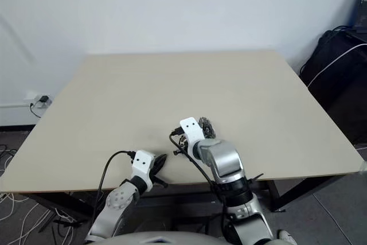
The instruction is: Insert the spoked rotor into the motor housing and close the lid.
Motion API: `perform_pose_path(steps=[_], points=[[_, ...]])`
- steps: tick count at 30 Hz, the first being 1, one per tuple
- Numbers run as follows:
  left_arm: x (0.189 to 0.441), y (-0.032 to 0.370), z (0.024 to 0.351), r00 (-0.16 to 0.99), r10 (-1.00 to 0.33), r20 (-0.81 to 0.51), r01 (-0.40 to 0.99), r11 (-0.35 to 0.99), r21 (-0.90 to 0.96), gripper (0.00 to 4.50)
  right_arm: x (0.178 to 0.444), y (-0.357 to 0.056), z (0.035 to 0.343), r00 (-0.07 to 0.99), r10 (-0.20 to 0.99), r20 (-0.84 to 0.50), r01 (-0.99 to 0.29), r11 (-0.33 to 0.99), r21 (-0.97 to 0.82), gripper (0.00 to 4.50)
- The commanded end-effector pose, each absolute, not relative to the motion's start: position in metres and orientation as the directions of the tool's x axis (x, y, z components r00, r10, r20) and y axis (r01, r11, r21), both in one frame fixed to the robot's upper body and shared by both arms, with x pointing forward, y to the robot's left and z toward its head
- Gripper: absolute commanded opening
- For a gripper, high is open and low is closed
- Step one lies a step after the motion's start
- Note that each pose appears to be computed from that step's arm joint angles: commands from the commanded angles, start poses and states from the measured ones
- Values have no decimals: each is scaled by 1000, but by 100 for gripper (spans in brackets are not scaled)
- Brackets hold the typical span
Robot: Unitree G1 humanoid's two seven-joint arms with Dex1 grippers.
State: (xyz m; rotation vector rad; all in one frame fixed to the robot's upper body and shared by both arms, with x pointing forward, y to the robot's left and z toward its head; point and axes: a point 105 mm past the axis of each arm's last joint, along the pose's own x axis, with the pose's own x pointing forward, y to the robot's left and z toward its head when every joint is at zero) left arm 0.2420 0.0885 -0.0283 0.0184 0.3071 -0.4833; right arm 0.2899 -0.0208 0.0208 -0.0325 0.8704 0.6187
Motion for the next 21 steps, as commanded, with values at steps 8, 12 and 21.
perform_pose_path(steps=[8, 12, 21], points=[[246, 86, -19, 850, -461, -255, 464, 885, -52, 0, 306, -19, 20, 535, 451, -714, -417, 877, 241, 10], [246, 86, -19, 850, -461, -255, 464, 885, -52, 0, 306, -19, 20, 536, 450, -714, -415, 877, 241, 10], [247, 86, -19, 849, -462, -254, 464, 884, -56, 0, 307, -1, 36, 566, 506, -651, -444, 852, 277, 82]])
